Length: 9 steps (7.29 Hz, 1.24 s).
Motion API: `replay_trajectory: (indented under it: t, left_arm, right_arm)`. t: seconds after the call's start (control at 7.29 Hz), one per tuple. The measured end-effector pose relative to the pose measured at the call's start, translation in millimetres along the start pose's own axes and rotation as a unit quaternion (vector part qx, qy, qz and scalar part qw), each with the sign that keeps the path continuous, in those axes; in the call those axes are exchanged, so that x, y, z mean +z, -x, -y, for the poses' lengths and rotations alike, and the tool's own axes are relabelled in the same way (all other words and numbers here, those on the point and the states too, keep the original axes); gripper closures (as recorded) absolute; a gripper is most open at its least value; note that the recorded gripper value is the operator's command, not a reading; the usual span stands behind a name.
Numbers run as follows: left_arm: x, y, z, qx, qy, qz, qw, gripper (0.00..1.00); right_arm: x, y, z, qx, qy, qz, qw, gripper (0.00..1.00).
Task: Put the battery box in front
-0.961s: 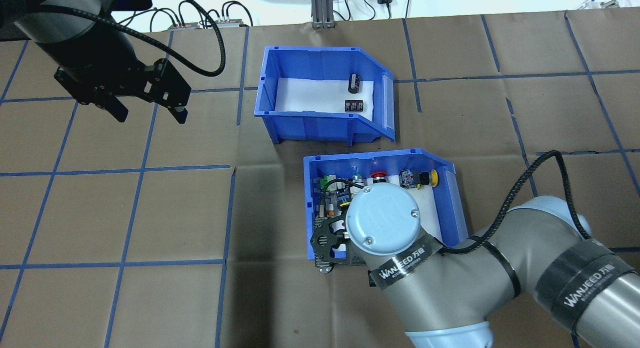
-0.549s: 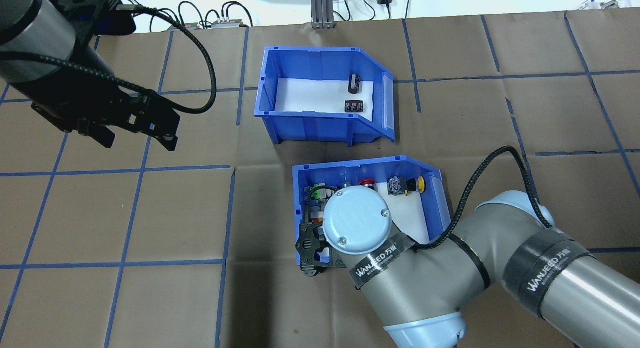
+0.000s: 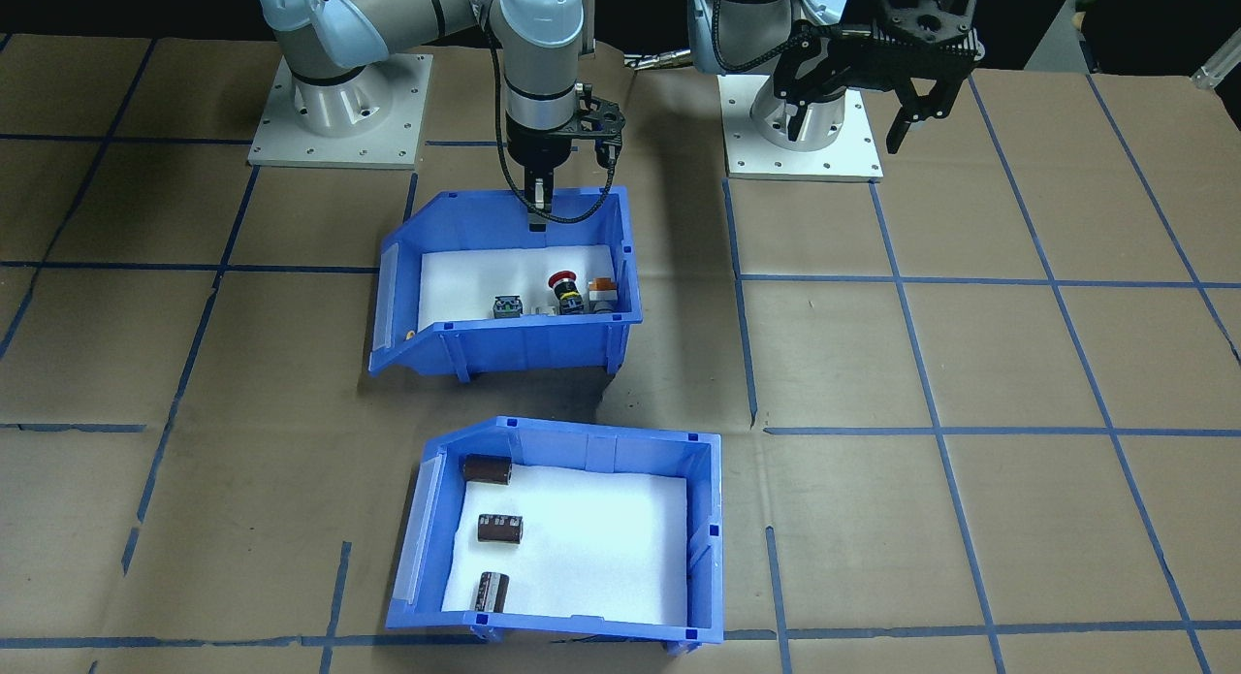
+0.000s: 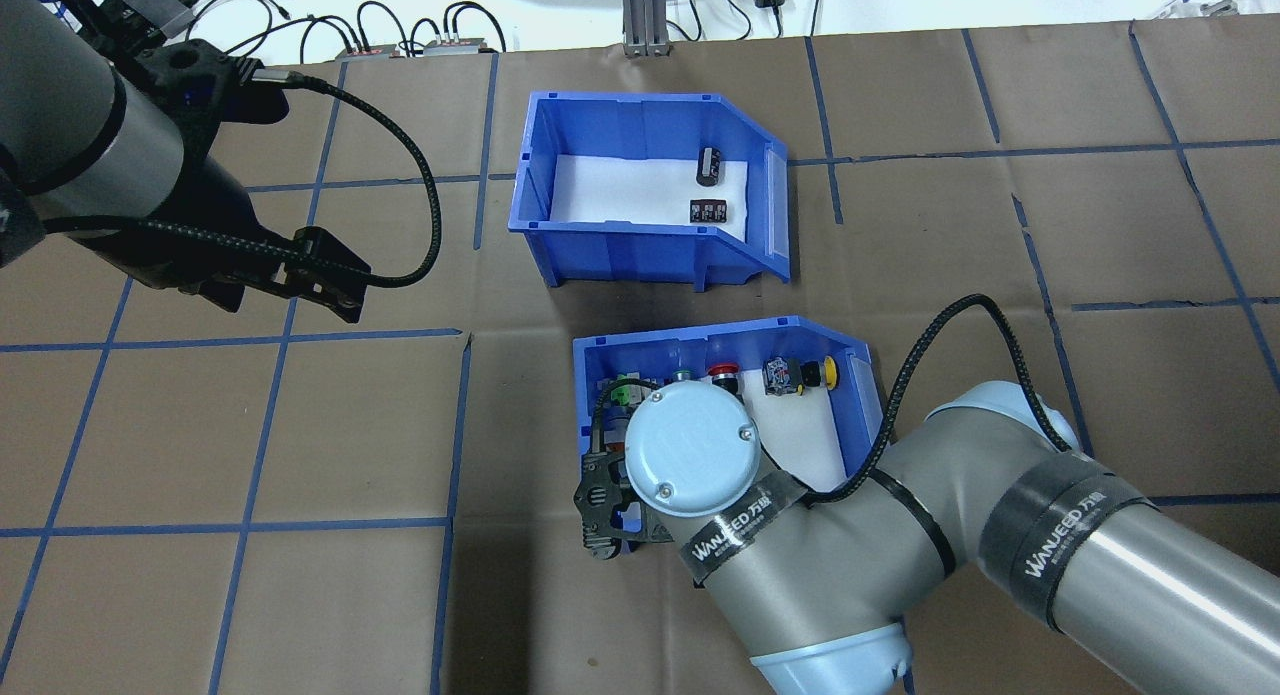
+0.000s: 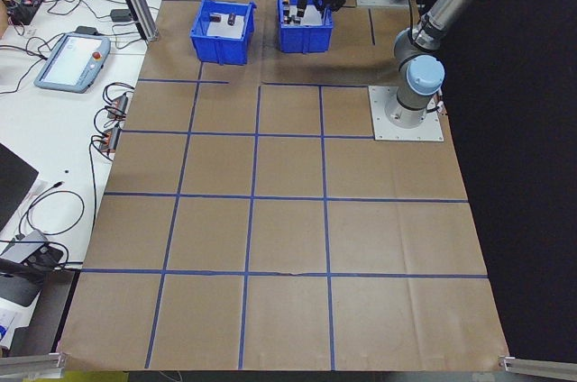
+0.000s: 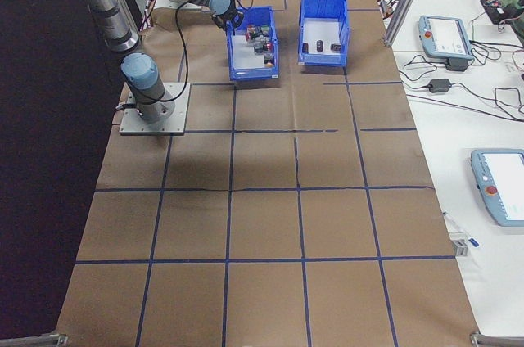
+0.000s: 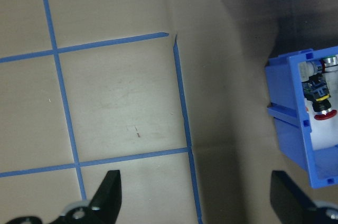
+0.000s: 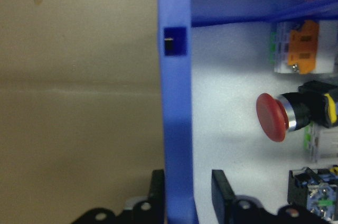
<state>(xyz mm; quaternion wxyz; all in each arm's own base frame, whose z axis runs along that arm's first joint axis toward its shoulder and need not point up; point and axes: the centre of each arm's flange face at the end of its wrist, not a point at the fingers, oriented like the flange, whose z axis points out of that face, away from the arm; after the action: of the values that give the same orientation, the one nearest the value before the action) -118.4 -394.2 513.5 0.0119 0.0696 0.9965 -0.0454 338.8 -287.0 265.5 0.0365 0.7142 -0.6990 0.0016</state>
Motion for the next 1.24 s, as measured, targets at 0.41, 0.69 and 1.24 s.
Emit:
replay_trajectory:
  t: [0.41, 0.69, 1.24]
  left_arm:
    - [4.3, 5.5, 1.7, -0.001, 0.006, 0.023, 1.000, 0.01]
    - [9.5, 2.8, 6.8, 0.000, 0.010, 0.006, 1.000, 0.00]
    - [4.4, 3.5, 12.2, 0.000, 0.009, 0.001, 1.000, 0.00]
  right_arm:
    - [-52.6, -28.2, 0.4, 0.036, -0.004, -0.004, 0.999, 0.00]
    - [-89.3, -51.2, -16.4, 0.108, -0.005, -0.007, 0.994, 0.00]
    - [-126.7, -128.0, -115.7, 0.374, -0.023, -0.021, 0.927, 0.00]
